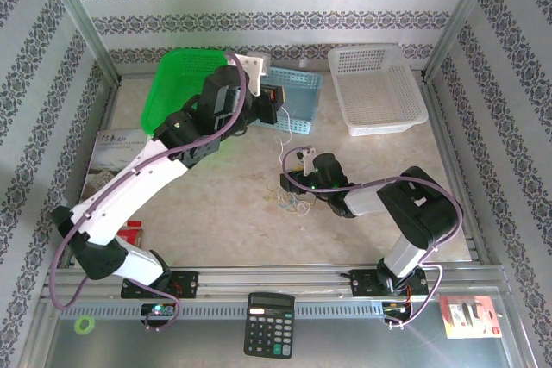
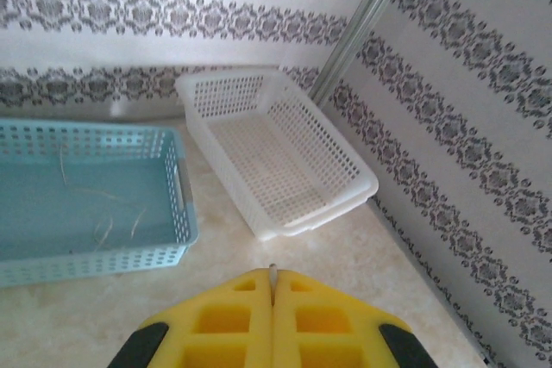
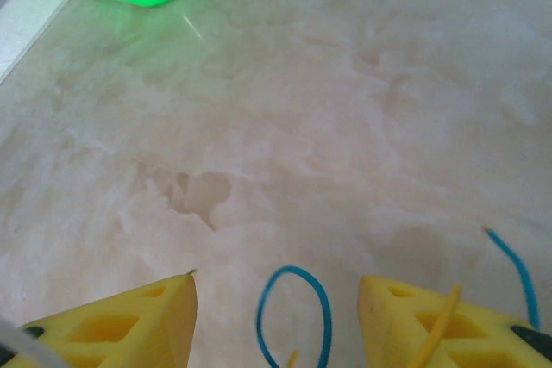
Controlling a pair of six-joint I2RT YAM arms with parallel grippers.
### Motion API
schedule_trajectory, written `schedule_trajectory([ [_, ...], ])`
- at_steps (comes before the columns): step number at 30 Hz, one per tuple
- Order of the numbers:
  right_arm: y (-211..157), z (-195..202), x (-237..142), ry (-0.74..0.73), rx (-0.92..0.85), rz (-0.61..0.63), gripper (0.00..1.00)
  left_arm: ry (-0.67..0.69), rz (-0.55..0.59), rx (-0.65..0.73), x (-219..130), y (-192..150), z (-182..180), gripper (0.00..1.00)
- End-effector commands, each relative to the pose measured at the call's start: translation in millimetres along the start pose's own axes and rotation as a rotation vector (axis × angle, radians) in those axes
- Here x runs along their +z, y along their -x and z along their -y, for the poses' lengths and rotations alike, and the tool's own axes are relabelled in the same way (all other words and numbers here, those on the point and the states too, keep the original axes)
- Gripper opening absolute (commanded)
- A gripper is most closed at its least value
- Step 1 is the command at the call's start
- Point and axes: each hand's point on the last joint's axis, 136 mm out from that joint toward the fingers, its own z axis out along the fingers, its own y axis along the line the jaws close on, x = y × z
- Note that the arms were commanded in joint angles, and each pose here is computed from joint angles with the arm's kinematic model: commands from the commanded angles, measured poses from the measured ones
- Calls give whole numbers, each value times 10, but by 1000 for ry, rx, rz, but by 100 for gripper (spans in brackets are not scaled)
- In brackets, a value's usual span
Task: Untangle the cables
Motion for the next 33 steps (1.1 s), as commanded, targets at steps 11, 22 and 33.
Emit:
schedule_trajectory([
  [11,-168,98,19,-10,76,39,56,43,248,96,-585,885,-16,0],
  [22,-232,137,10,-19,94,35,58,87,395,172,-892,1494,-10,0],
  [33,-105,2,-53,35,109,63,61,114,434,238,-846,1865,50,0],
])
